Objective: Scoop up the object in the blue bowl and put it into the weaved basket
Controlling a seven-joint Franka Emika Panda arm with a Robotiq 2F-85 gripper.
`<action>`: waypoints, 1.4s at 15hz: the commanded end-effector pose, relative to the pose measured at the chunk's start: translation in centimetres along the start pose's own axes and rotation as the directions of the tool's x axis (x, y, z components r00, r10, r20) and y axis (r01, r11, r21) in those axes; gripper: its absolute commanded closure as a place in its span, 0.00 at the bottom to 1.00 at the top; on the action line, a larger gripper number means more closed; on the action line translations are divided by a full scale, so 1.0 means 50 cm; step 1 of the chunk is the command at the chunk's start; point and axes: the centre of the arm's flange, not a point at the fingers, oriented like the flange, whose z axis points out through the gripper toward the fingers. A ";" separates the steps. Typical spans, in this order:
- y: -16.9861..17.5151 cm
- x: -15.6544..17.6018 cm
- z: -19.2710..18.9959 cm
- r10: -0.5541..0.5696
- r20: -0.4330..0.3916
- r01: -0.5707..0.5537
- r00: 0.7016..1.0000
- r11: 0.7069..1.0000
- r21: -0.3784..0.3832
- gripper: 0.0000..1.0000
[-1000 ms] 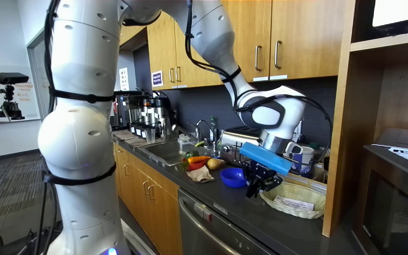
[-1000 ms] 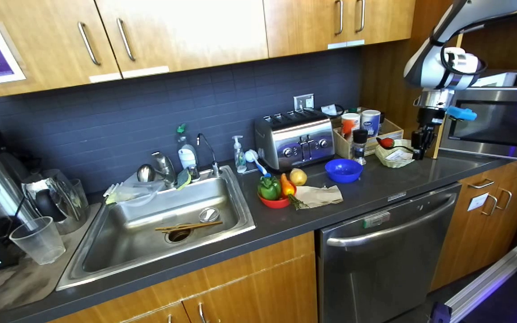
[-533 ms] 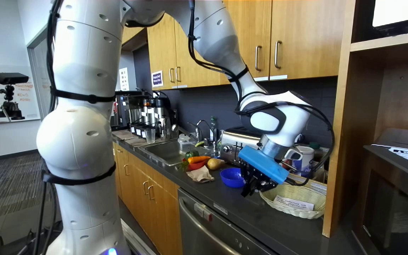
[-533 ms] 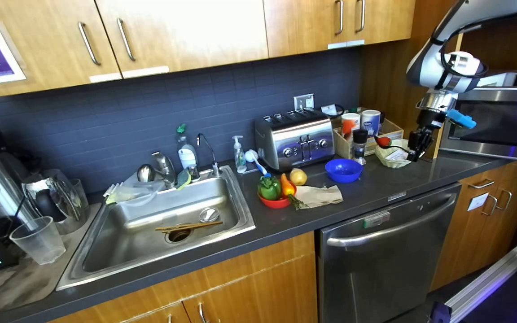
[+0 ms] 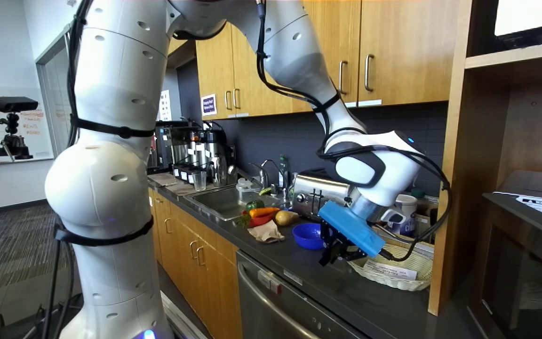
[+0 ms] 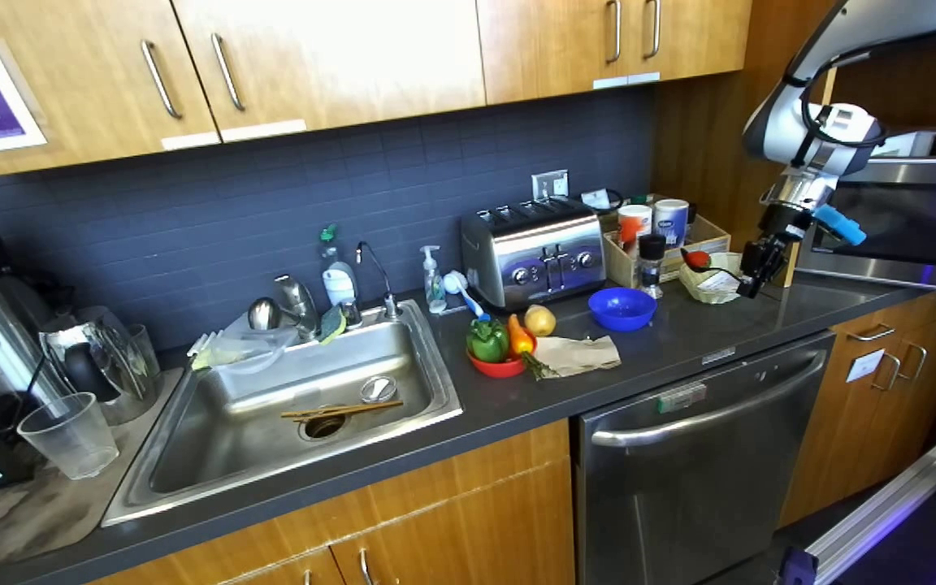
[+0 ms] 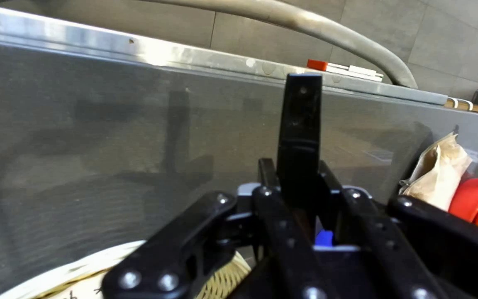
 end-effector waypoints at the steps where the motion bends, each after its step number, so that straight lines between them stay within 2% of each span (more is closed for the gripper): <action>1: 0.017 0.005 0.003 0.004 -0.022 -0.003 1.000 0.999 0.040 0.94; 11: 0.050 0.002 0.014 0.038 -0.049 -0.033 0.998 0.994 0.100 0.94; 15: 0.053 0.003 0.019 0.026 -0.042 -0.022 0.999 0.995 0.095 0.94; 21: 0.071 -0.005 -0.001 0.035 -0.113 -0.019 0.993 0.991 0.134 0.94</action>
